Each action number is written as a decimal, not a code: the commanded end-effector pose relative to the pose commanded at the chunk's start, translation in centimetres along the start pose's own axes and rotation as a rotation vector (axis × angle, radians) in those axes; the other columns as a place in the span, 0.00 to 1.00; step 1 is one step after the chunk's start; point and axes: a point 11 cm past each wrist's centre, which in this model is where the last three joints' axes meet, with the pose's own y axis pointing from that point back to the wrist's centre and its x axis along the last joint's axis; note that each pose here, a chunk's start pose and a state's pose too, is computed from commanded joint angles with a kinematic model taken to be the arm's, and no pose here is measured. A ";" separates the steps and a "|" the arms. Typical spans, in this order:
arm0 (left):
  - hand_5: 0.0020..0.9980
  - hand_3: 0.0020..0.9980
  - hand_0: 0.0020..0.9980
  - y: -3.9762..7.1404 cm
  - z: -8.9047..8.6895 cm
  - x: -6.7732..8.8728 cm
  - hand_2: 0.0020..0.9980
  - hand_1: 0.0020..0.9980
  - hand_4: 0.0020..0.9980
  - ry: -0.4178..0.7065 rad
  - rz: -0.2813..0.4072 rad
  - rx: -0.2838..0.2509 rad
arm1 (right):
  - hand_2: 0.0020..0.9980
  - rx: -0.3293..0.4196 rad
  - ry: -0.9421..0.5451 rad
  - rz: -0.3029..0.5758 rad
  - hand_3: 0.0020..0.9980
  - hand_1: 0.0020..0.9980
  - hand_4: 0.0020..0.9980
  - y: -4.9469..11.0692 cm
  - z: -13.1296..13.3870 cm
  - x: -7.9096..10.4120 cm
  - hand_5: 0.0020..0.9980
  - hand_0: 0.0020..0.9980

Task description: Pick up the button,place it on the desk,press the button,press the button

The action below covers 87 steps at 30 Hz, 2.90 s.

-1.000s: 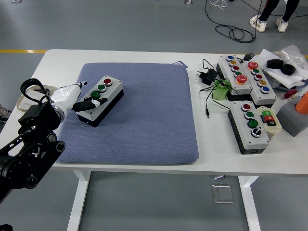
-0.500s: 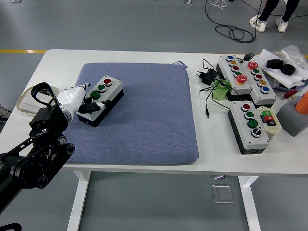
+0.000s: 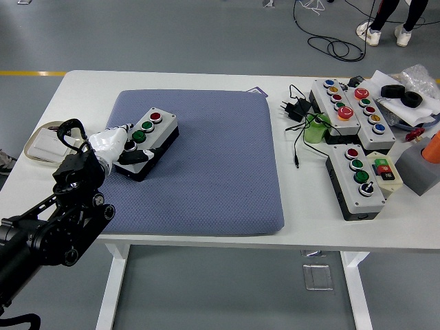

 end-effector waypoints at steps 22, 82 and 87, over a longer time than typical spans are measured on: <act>0.92 1.00 0.73 -0.8 -0.8 0.6 1.00 0.90 1.00 -0.092 -0.014 0.071 | 0.66 0.000 -0.003 0.002 0.58 0.64 0.36 0.0 0.0 0.1 0.22 0.66; 0.00 0.26 0.05 -1.1 -0.4 0.3 0.05 0.00 0.22 -0.096 0.046 0.035 | 0.66 0.002 -0.004 0.005 0.58 0.64 0.36 0.0 -0.2 0.2 0.22 0.66; 0.00 0.25 0.04 -1.0 -0.3 0.5 0.03 0.00 0.19 -0.085 0.074 0.021 | 0.66 0.000 -0.003 0.005 0.58 0.64 0.36 0.0 -0.1 0.2 0.22 0.66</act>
